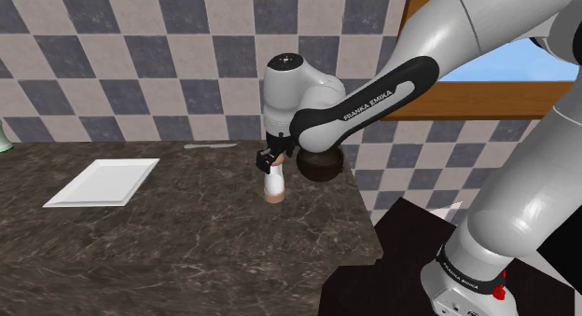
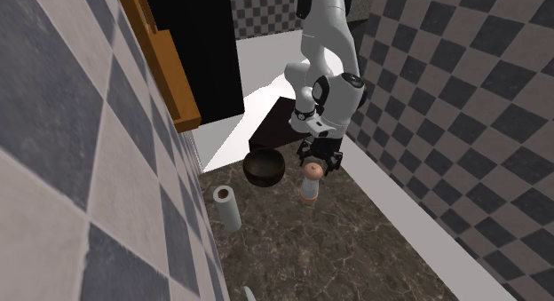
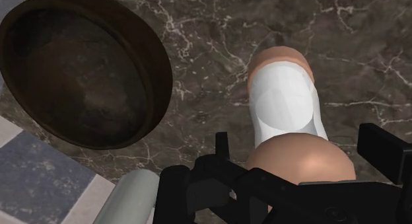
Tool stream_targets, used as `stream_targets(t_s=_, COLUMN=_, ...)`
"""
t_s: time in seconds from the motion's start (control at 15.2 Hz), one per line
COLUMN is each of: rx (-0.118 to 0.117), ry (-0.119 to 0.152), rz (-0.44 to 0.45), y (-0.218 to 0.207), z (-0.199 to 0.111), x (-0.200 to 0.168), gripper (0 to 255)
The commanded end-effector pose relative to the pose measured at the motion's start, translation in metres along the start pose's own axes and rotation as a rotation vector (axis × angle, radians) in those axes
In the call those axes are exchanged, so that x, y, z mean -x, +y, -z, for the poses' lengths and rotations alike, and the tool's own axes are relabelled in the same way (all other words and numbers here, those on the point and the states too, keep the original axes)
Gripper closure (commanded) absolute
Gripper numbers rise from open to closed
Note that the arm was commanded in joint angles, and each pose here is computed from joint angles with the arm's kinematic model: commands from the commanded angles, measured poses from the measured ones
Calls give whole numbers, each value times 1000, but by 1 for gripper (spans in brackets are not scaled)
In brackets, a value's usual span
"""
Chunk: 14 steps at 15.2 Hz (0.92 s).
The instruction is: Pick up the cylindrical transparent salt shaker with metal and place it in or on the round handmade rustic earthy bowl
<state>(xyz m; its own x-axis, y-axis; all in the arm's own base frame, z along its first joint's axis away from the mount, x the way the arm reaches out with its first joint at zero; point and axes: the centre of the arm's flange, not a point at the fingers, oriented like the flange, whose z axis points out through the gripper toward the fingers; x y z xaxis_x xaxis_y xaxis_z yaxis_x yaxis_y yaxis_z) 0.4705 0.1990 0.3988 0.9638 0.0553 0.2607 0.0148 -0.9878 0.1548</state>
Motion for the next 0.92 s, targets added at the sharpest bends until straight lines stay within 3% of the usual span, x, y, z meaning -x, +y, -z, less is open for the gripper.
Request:
stream_targets(t_s=0.0, rx=0, ry=0, rz=0, y=0, z=0, x=0, gripper=0)
stream_targets(t_s=0.2, rx=0, ry=0, rz=0, y=0, z=0, x=0, gripper=0)
stream_targets(t_s=0.26, rx=0, ry=0, rz=0, y=0, z=0, x=0, gripper=255)
stream_targets(t_s=0.86, rx=0, ry=0, rz=0, y=0, z=0, x=0, gripper=255)
